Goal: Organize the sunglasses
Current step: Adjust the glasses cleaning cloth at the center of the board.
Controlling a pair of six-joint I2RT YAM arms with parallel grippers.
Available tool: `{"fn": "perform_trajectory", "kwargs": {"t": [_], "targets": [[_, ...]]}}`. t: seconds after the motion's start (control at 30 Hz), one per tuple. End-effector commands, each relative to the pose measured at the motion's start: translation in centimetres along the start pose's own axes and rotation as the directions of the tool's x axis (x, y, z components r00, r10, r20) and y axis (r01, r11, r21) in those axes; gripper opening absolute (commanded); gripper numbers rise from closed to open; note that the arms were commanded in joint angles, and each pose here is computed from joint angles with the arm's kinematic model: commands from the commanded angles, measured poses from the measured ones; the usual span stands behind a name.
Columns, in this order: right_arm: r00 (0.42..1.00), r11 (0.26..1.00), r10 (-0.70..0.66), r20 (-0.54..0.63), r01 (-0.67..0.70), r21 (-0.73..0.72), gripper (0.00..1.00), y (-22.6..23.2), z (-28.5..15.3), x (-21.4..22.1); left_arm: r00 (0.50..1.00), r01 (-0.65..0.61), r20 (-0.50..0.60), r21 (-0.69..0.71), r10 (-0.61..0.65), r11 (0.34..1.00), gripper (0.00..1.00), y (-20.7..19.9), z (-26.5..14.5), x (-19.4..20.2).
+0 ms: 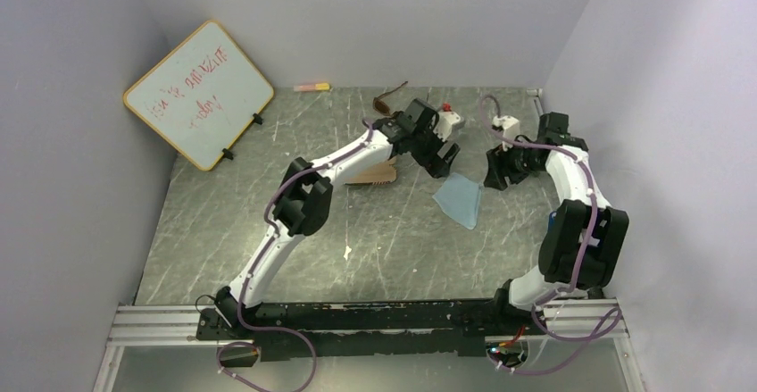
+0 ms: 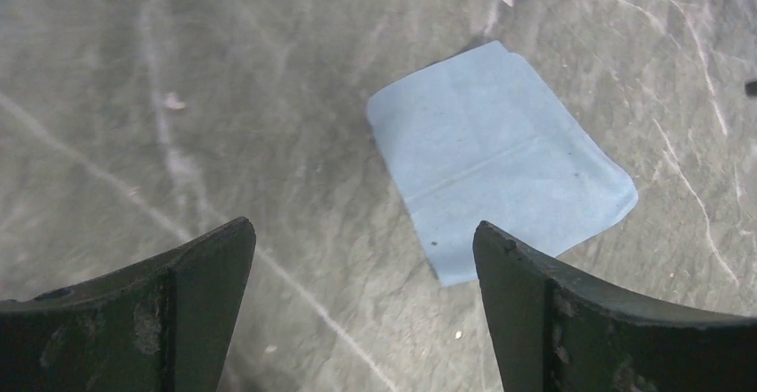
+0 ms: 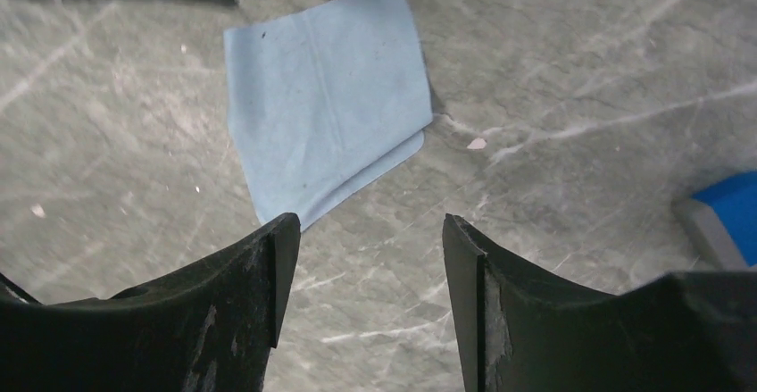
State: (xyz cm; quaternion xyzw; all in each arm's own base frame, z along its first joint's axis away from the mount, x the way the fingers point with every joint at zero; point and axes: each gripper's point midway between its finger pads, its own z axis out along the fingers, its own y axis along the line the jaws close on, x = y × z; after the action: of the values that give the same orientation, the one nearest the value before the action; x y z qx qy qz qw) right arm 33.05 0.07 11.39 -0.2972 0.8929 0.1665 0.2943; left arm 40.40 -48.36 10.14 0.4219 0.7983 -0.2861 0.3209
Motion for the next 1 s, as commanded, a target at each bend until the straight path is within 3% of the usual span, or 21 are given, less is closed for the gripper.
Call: {"fn": "perform_trajectory", "kwargs": {"t": [0.0,0.17,0.43,0.8,0.97], "targets": [[0.979,0.994,0.110,0.173,-0.113,0.009,0.64,-0.2,-1.4,-2.9,0.996,-0.045,0.075,0.103,0.037,0.994,0.97,-3.0,1.5,-1.6],[0.963,0.993,0.087,0.257,-0.105,0.057,0.64,0.8,-2.7,-3.7,0.994,0.001,0.111,0.092,-0.011,0.996,0.97,-2.7,3.3,-1.4],[0.953,0.992,0.045,0.299,-0.079,0.102,0.64,1.5,-3.8,-3.8,0.997,0.014,0.068,0.106,-0.021,0.994,0.96,-3.5,6.8,1.3],[0.948,0.990,0.023,0.318,-0.067,0.128,0.63,1.3,-4.2,-4.0,0.997,0.044,0.059,0.146,-0.053,0.988,0.66,-4.1,8.5,2.0],[0.947,0.990,0.024,0.321,-0.068,0.127,0.63,1.3,-4.2,-4.1,0.997,0.050,0.046,0.151,-0.058,0.987,0.58,-4.1,8.6,2.6]]}}
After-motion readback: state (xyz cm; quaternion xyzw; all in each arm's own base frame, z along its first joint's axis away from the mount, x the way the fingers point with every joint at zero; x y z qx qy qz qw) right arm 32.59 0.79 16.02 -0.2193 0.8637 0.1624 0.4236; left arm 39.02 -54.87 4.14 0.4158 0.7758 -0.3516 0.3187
